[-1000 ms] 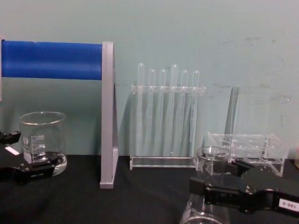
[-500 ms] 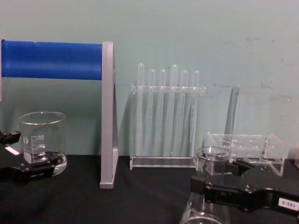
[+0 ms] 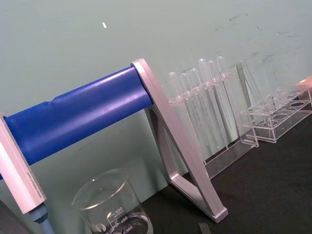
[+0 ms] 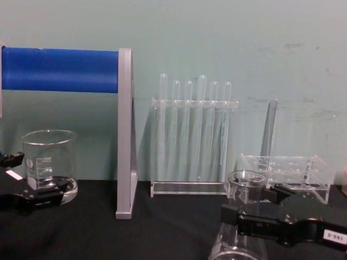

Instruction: Grasp the erlenmeyer flask with one hand, shake it three times, then place it back.

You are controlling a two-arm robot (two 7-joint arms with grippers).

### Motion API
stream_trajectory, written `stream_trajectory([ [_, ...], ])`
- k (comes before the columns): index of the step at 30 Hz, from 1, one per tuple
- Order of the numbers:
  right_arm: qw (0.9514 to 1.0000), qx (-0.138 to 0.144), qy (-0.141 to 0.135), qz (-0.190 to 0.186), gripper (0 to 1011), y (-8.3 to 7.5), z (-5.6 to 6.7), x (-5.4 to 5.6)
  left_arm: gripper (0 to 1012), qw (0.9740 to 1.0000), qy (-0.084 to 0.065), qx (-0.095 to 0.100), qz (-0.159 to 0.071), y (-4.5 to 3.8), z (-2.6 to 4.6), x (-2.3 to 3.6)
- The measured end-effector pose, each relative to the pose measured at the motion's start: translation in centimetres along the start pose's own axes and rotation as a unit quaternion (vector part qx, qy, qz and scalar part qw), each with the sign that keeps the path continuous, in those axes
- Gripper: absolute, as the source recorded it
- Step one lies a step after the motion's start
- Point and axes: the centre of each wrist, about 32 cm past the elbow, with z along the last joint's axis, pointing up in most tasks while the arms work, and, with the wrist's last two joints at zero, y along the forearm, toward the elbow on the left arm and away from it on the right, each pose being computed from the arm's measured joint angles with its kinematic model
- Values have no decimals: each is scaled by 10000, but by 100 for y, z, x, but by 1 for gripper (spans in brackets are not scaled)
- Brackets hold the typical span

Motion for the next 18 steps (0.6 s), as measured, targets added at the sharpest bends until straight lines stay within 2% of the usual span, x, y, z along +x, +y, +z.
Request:
stream_trajectory([
  [5, 10000, 2, -2, 3, 991, 0, 0, 0, 1001, 10000, 0, 0, 0, 0, 0, 0],
  [11, 10000, 4, -2, 5, 882, 0, 0, 0, 1001, 10000, 0, 0, 0, 0, 0, 0],
  [12, 10000, 4, -2, 5, 824, 0, 0, 0, 1001, 10000, 0, 0, 0, 0, 0, 0],
  [14, 10000, 4, -3, 5, 788, 0, 0, 0, 1001, 10000, 0, 0, 0, 0, 0, 0],
  [15, 10000, 4, -3, 5, 733, 0, 0, 0, 1001, 10000, 0, 0, 0, 0, 0, 0],
  [18, 10000, 4, -2, 5, 654, 0, 0, 0, 1001, 10000, 0, 0, 0, 0, 0, 0],
])
